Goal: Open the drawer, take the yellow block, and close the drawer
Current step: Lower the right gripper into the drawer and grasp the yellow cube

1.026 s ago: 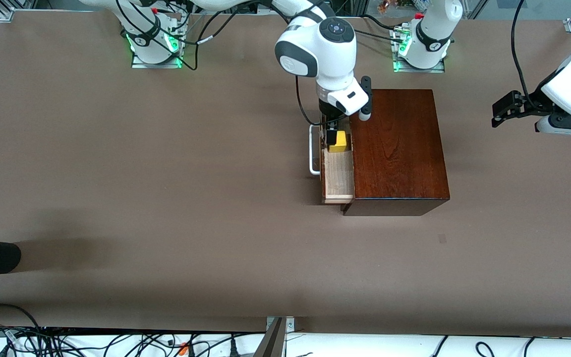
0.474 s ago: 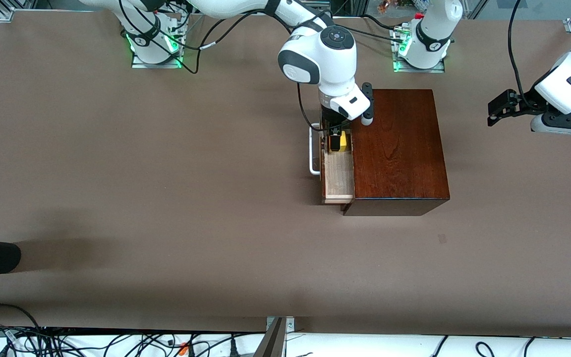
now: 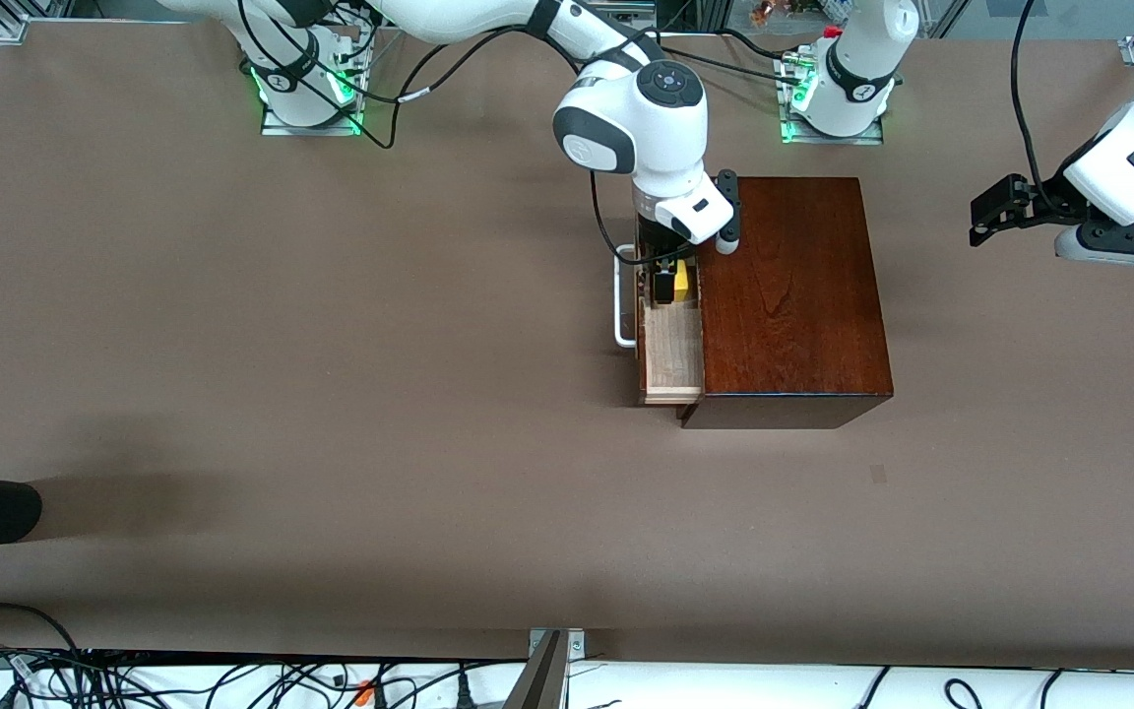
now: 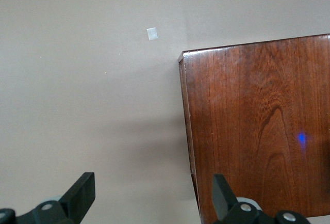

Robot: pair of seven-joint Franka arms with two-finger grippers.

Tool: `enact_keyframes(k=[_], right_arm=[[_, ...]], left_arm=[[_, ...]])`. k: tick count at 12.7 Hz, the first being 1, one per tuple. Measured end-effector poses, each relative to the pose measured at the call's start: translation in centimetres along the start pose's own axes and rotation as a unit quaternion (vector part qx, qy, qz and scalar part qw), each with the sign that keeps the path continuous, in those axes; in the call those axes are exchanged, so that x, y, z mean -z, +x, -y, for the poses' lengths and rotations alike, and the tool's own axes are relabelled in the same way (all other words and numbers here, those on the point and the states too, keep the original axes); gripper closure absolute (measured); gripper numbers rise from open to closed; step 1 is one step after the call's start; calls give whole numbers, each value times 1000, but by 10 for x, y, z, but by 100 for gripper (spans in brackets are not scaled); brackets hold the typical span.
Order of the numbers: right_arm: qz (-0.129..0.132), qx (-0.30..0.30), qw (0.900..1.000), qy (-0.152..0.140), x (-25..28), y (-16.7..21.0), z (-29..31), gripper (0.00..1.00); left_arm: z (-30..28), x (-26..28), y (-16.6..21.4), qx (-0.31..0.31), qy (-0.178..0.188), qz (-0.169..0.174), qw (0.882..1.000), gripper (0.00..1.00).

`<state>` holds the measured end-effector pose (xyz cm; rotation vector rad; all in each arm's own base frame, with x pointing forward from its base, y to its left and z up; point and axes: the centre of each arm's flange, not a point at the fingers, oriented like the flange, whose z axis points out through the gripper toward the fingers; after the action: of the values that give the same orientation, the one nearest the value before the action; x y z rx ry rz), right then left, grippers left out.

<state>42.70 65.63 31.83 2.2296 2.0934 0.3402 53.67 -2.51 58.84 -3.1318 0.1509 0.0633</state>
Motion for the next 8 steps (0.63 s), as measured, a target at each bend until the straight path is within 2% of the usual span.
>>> enact_keyframes(k=[3, 4, 8], right_arm=[[4, 6, 1000, -6, -3, -1, -1, 0], [5, 7, 1000, -7, -3, -1, 0, 4], [11, -10, 1000, -4, -3, 0, 4, 0]], left_arm=[[-4, 2, 0, -4, 0, -2, 1000, 0], [-5, 2, 0, -4, 0, -2, 1000, 0], [-5, 2, 0, -4, 0, -2, 1000, 0]])
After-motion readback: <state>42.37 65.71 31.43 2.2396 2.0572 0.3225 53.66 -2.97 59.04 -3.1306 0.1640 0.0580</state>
